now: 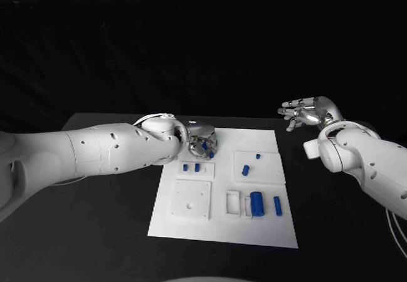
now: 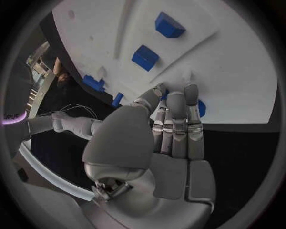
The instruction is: Assemble the parts on the task board
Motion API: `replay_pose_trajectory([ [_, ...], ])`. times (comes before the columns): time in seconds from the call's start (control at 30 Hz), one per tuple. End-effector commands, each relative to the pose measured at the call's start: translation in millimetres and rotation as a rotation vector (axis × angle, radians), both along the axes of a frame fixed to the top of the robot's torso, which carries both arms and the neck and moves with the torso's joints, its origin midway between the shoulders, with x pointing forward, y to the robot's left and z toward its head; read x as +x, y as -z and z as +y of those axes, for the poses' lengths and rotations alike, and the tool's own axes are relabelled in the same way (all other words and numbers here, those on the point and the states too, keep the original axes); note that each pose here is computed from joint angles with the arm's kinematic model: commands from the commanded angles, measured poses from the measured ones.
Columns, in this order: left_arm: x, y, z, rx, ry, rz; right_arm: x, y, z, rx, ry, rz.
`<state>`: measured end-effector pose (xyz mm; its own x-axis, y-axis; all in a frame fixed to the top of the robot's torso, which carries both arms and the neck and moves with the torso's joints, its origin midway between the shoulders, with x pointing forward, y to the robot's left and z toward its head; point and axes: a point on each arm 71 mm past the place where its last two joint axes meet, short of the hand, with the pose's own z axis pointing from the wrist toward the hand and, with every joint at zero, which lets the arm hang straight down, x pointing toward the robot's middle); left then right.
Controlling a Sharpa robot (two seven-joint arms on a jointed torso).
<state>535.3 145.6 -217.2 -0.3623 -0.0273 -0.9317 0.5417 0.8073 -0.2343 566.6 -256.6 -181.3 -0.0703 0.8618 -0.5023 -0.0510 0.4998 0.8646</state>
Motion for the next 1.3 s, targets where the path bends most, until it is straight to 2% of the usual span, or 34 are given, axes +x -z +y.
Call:
replay_pose_trajectory([
  [0.03,0.9,1.2,2.4,0.018,-0.013,-0.004,-0.1,-0.4,1.0,-0.006,-0.015,-0.006],
  [0.6,-0.6,2.0,-1.0,0.007,0.0,0.02,-0.1,-0.2,1.7,-0.005,-0.017,-0.004],
  [1.3,1.1,0.7,-0.6,-0.01,-0.021,0.008,0.3,0.5,3.5,-0.004,-0.022,0.001],
])
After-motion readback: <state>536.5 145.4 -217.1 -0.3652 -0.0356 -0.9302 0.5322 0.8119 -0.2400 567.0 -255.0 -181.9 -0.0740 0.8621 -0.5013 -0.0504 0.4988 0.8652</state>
